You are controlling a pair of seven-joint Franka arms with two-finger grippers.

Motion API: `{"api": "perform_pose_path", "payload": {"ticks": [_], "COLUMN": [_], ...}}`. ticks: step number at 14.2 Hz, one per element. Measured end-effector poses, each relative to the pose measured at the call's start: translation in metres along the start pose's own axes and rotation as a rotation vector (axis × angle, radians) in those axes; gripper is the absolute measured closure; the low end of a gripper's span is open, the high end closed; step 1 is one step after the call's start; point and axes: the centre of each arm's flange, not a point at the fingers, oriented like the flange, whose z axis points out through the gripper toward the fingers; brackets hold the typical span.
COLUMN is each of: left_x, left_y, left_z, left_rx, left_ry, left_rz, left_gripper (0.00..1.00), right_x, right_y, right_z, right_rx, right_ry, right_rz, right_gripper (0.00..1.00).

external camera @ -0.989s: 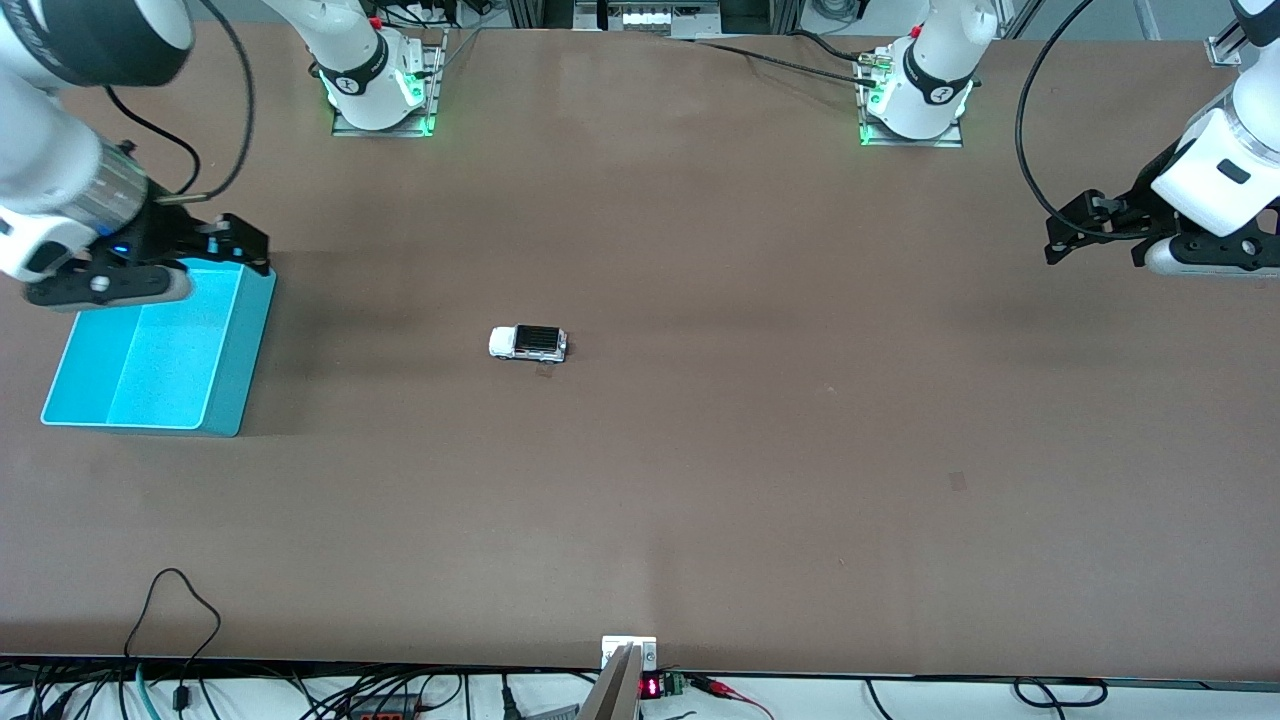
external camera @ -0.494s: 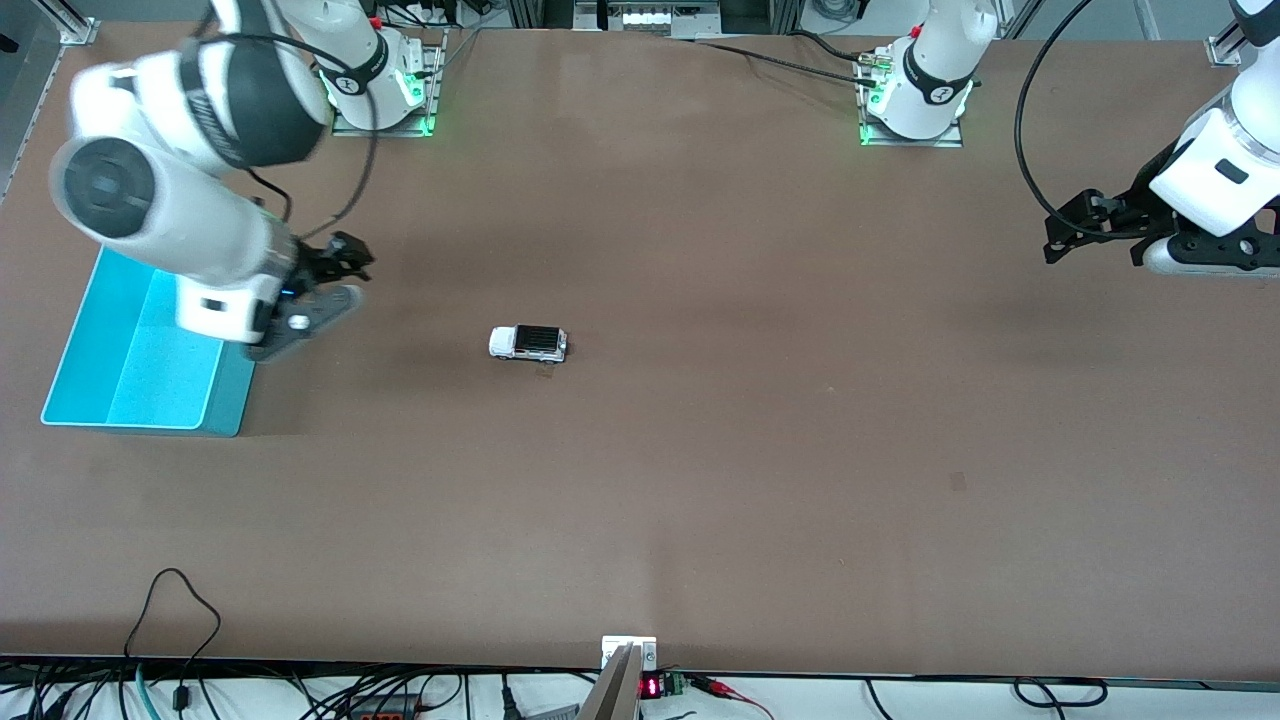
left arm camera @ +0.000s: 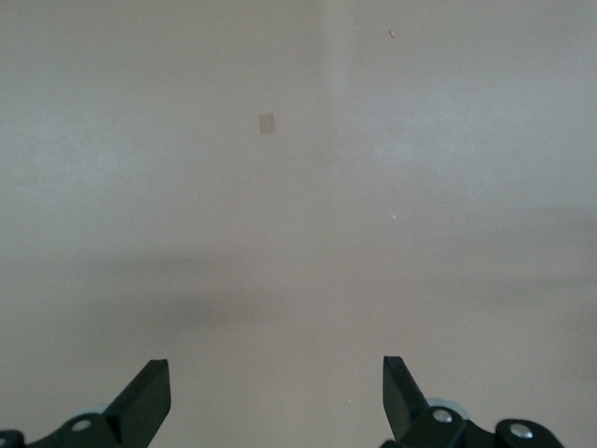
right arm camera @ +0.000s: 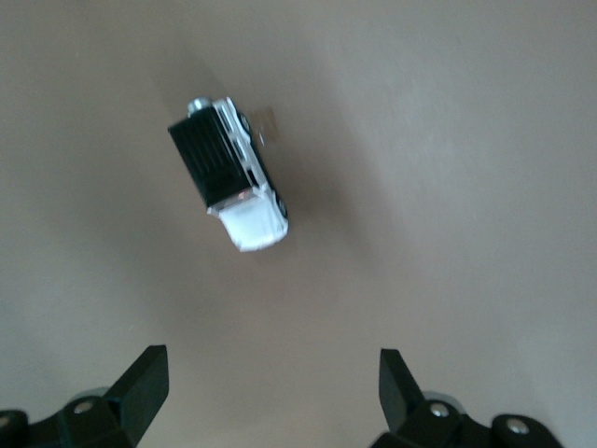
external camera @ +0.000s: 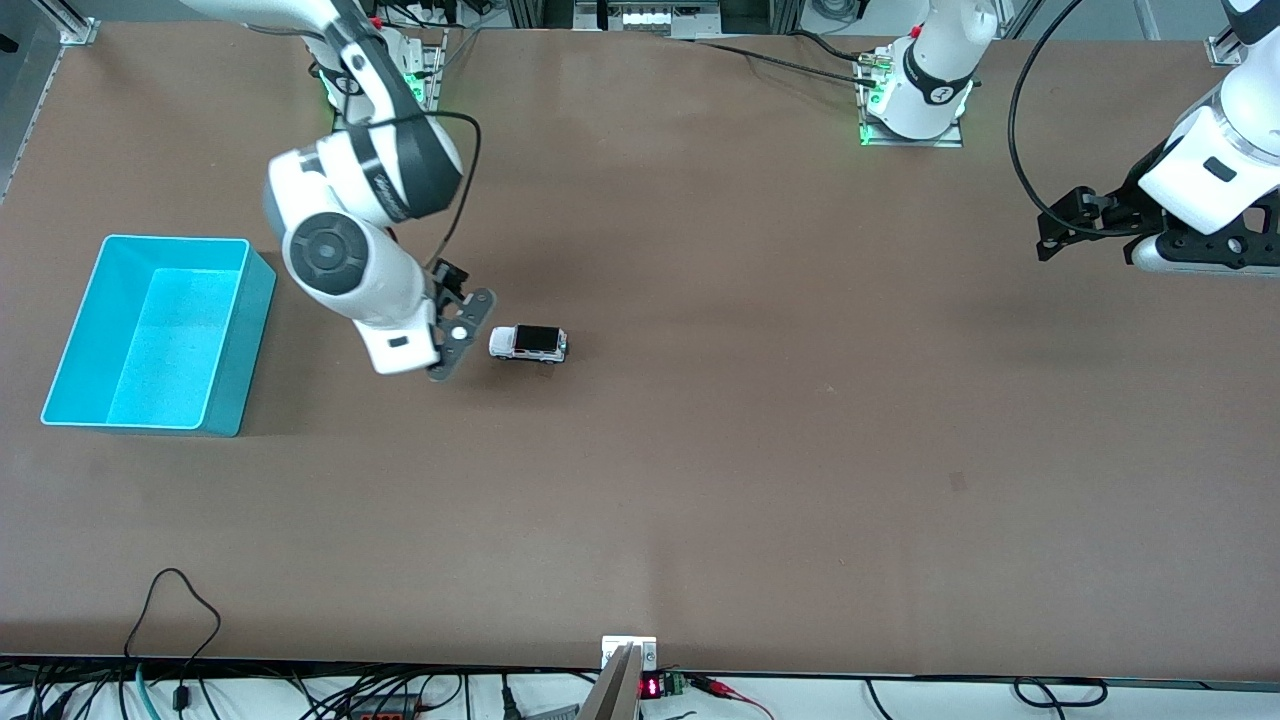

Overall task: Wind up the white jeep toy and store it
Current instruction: 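Reach the right gripper over the rolled jeep, then grasp the jeep's roof with the right gripper and lift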

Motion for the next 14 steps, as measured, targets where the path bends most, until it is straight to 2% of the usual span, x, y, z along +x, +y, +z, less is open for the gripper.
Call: {"api": "perform_pose_path", "payload": {"ticks": [5, 8, 14], "left_x": [-0.001, -0.001, -0.001], "left_y": [0.0, 0.0, 0.0], "left_z": [0.0, 0.0, -0.001], "left_rx": [0.0, 0.0, 0.0], "left_ry": [-0.004, -0.004, -0.005], "left_rz": [0.0, 0.0, 0.0], "left_gripper": [0.0, 0.0, 0.0], "right_x": [0.037, 0.032, 0.03], "right_y": [-0.056, -0.068, -0.069], "right_z": [0.056, 0.091, 0.126], "right_rx": [-0.068, -0.101, -0.144], "right_ry": [0.068, 0.113, 0.163], "right_rz": [-0.133, -0.148, -0.22], "right_gripper": [0.0, 0.0, 0.0]}}
